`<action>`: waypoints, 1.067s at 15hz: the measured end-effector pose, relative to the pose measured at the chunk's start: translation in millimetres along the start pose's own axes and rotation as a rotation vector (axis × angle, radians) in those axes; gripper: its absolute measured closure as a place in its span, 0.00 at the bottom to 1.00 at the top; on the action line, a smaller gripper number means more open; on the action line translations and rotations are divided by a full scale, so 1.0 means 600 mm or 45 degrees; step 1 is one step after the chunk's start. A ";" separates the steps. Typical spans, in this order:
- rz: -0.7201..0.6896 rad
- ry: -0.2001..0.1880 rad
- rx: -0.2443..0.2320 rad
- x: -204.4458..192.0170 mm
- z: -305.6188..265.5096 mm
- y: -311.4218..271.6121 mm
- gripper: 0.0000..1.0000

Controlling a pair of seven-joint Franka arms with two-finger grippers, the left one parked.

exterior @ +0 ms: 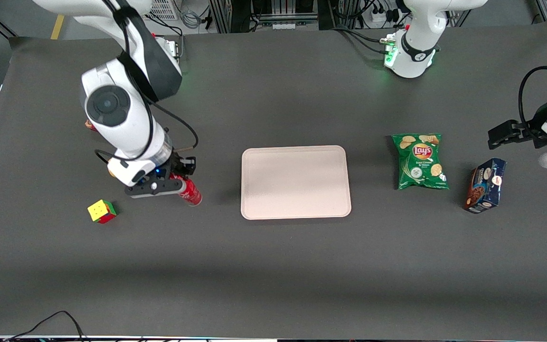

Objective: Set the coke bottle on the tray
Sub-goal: 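Lift the red bottle and carry it over the white tray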

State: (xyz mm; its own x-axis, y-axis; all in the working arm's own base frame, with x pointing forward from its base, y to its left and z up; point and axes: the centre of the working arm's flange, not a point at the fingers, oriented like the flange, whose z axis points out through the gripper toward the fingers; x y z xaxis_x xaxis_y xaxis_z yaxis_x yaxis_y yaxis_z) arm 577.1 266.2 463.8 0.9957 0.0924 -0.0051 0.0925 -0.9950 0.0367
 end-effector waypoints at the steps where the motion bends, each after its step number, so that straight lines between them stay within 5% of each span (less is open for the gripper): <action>1: 0.001 -0.004 0.010 -0.004 -0.032 -0.009 0.67; 6: 0.082 0.026 0.098 -0.022 -0.140 -0.069 0.67; 11: 0.146 -0.002 0.148 -0.037 -0.133 -0.185 0.67; 16: 0.143 -0.052 0.104 -0.040 -0.041 -0.287 0.67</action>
State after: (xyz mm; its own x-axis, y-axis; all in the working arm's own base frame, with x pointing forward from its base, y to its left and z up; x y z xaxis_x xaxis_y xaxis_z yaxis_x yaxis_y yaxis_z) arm 537.3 436.2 482.3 0.9987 -0.0196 -0.0463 -0.0215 -0.9989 -0.0421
